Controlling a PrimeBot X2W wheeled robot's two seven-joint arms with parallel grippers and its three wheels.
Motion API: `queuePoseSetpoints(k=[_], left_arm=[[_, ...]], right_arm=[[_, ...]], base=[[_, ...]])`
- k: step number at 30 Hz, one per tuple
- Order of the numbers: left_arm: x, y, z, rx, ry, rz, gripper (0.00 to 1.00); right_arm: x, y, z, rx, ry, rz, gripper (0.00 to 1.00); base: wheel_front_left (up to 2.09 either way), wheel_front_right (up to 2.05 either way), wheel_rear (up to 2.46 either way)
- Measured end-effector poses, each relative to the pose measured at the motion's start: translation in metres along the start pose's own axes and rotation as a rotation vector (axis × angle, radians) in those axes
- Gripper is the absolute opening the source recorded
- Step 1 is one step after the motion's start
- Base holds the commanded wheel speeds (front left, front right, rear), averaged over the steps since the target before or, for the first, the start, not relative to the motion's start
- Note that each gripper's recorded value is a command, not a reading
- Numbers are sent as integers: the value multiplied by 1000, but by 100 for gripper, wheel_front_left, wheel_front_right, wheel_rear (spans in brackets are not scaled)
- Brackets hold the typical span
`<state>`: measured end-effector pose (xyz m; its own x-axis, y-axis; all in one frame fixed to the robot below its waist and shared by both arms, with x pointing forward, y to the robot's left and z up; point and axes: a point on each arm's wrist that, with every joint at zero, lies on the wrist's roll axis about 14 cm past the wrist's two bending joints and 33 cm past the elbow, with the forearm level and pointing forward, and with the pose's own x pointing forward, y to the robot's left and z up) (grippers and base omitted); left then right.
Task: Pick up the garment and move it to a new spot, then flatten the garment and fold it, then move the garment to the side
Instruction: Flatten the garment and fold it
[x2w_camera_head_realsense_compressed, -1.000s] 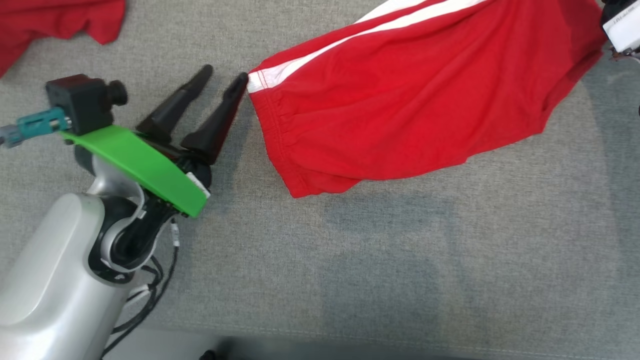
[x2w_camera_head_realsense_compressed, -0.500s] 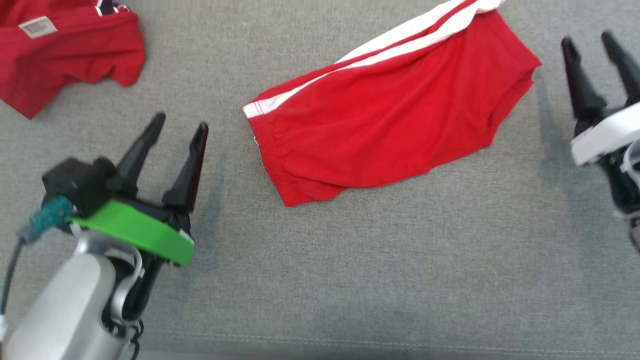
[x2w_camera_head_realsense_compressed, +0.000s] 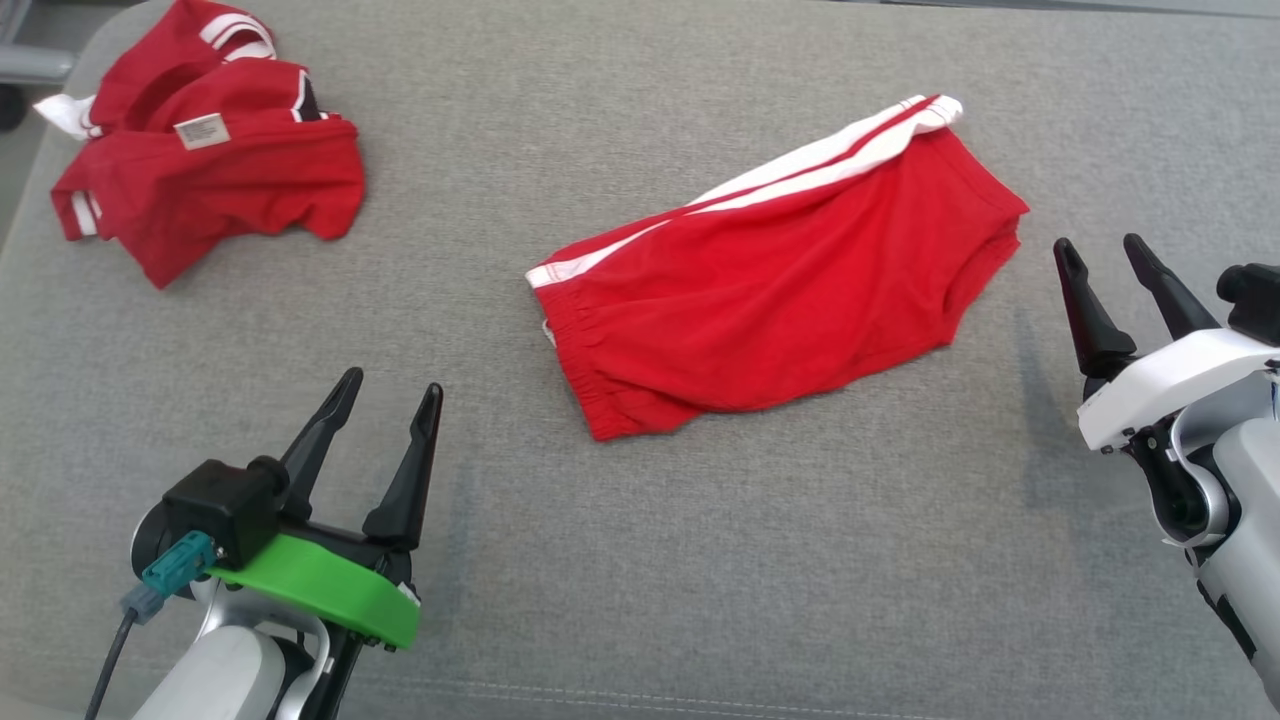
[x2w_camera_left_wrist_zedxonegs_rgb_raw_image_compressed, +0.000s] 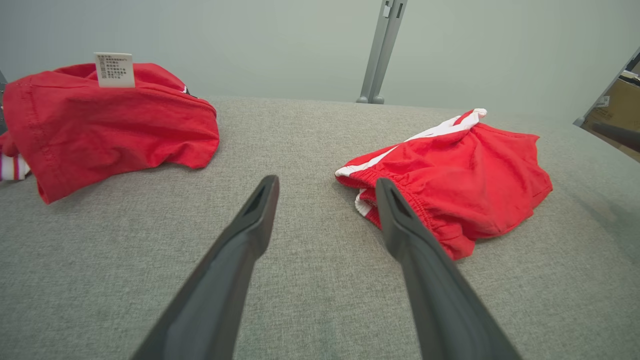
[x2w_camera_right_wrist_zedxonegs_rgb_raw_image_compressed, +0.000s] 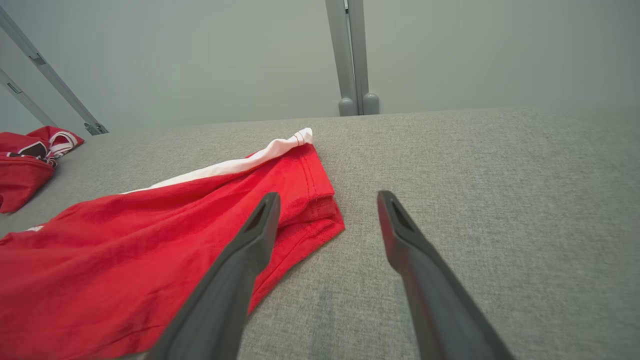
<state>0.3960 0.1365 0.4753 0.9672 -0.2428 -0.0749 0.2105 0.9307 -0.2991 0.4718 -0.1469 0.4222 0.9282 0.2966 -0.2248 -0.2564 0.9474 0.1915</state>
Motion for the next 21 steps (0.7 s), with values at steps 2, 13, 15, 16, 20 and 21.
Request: queuePoseSetpoints(k=[2, 13, 15, 16, 20, 21], left_arm=[[-5, 1, 6, 3, -17, 9, 100], [-19, 10, 28, 30, -92, 62, 100], [-21, 10, 28, 30, -95, 71, 100], [-22, 11, 28, 25, -97, 80, 100], [-27, 20, 29, 24, -99, 116, 100], [-28, 22, 29, 28, -97, 125, 100]], right_arm=[[3, 5, 3, 8, -8, 11, 100], [35, 7, -6, -5, 103, 23, 100], [41, -3, -10, -24, 136, -7, 100], [44, -9, -13, -31, 157, -21, 100], [59, -11, -21, -39, 204, -29, 100], [64, -7, -21, -33, 205, -21, 100]], base=[[0, 0, 0], [0, 0, 0], [0, 0, 0], [0, 0, 0], [0, 0, 0], [0, 0, 0]])
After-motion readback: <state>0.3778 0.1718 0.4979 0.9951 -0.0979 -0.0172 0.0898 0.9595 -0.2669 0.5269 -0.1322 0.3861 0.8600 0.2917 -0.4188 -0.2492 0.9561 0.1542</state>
